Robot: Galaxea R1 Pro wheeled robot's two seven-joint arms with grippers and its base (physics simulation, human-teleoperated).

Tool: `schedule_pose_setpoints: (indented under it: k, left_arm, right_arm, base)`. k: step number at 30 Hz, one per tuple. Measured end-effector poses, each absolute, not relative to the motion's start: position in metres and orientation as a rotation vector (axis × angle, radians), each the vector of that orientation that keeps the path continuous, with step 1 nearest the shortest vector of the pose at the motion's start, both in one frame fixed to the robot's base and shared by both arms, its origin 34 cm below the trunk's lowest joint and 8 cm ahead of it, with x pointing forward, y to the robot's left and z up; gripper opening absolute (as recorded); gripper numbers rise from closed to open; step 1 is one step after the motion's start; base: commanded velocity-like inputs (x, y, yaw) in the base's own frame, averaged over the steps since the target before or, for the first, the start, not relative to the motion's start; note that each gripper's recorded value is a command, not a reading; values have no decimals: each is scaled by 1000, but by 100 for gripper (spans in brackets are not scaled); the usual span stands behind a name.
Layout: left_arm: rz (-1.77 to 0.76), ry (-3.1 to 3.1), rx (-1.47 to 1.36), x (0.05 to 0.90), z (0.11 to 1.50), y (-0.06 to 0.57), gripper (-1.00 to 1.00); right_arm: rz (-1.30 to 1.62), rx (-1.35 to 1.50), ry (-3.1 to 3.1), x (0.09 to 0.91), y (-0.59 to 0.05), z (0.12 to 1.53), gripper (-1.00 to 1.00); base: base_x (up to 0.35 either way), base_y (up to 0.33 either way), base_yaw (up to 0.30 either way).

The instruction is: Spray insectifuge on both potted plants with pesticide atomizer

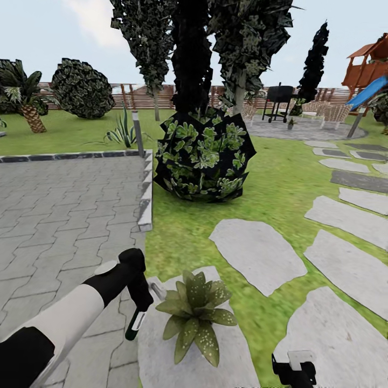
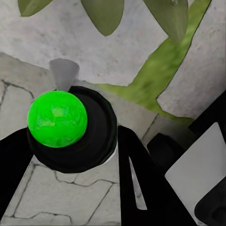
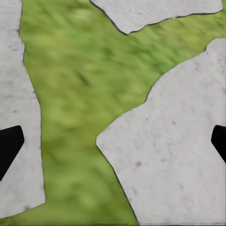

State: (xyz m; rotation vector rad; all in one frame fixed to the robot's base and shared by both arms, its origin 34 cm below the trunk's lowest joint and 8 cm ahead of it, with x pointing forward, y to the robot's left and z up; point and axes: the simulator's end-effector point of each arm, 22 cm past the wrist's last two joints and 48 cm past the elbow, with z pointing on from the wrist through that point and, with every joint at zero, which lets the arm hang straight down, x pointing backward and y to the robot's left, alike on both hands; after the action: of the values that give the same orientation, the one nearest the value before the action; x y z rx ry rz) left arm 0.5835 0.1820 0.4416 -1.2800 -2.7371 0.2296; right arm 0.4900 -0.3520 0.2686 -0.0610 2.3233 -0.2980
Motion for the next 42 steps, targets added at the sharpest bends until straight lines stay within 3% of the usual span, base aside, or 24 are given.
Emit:
schedule_pose_setpoints:
  k: [7,26,42]
  left_arm:
    - [224,-2744,-1283,585,445,182,-100]
    - [214,-2740,-1284,579,445,185,-100]
    - [208,-2741,-1266,577,441,189,-100]
  right_arm:
    - [-298,-60,2317,492,-352,271,100]
    - [-297,-59,2304,496,-352,276,100]
    - [-295,-60,2304,496,-351,276,100]
  base:
    - [153,239,-223]
    - [34,7,-212]
    - [-192,173,-6]
